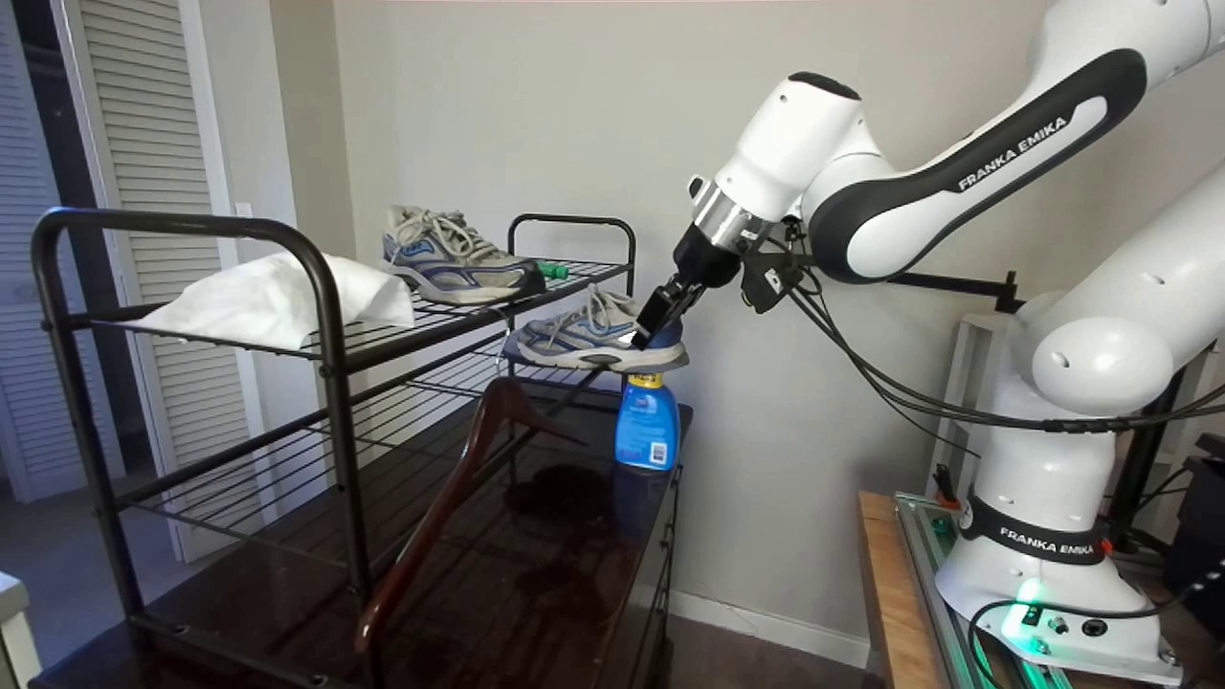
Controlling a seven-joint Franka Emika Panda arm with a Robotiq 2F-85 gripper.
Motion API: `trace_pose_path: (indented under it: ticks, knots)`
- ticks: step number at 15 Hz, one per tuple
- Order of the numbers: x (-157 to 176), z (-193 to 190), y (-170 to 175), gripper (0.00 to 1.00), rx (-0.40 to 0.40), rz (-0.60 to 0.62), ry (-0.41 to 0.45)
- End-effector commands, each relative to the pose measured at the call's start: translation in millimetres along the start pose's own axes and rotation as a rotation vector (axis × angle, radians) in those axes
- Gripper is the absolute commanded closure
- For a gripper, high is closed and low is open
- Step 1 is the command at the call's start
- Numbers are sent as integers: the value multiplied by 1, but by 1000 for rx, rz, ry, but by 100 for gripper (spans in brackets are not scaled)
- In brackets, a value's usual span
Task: Put the right sneaker on the bottom shelf then put the right house slipper on the top shelf.
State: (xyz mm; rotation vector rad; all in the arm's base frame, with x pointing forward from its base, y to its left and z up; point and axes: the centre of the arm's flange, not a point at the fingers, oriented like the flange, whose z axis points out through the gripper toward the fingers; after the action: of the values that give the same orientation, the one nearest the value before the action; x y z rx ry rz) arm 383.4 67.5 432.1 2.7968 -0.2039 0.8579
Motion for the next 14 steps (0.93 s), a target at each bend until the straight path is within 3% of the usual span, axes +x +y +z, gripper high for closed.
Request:
trace_pose_path:
  ticks: [1,5,11,12,14]
  knots:
    - [22,22,-19,51,51,-39,65]
    - [22,37,-30,51,88,-62,50]
    - [42,52,-35,51,65,-118,68]
    - [22,43,-28,26,52,-106,33]
    - [28,45,-28,26,56,-107,38]
